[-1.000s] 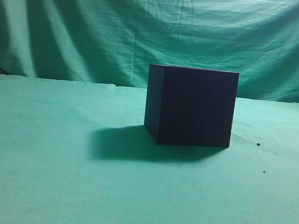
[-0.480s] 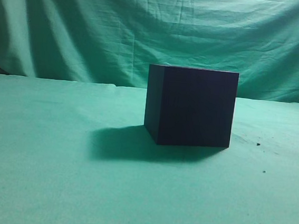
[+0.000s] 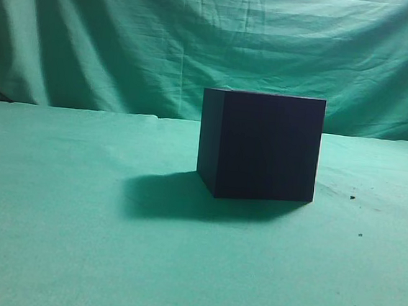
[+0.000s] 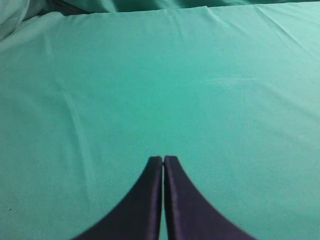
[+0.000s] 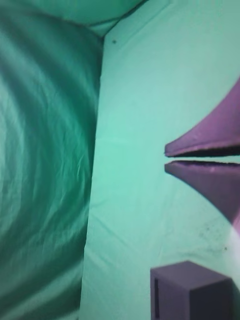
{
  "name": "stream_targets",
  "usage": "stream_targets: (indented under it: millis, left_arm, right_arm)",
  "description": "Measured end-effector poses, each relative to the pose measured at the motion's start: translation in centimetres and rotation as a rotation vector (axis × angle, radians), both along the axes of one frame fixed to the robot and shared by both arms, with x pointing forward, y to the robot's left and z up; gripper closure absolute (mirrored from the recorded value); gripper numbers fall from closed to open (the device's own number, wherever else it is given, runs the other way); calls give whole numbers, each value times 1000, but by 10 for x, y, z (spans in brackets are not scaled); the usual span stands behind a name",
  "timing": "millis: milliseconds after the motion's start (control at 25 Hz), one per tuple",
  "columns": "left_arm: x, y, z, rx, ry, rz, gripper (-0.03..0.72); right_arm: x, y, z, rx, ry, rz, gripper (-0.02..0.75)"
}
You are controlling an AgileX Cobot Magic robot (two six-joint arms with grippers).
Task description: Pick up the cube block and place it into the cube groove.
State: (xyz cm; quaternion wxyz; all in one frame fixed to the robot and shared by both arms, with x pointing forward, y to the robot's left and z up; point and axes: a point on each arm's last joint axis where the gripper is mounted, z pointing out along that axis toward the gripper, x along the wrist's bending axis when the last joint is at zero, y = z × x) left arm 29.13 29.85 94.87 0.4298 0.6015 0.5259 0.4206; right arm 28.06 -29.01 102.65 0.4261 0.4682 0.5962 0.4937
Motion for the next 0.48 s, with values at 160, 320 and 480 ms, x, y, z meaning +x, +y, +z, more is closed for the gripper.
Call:
stream_targets:
  millis: [160, 320, 480]
  left_arm:
    - [0, 0, 0, 0, 0, 0, 688]
    - [0, 0, 0, 0, 0, 0, 688]
    - [0, 0, 0, 0, 0, 0, 688]
  right_arm:
    - [6, -2, -41, 23, 50, -84, 738]
    - [11, -4, -73, 40, 125, -127, 738]
    - [10, -3, -80, 36, 166, -126, 692]
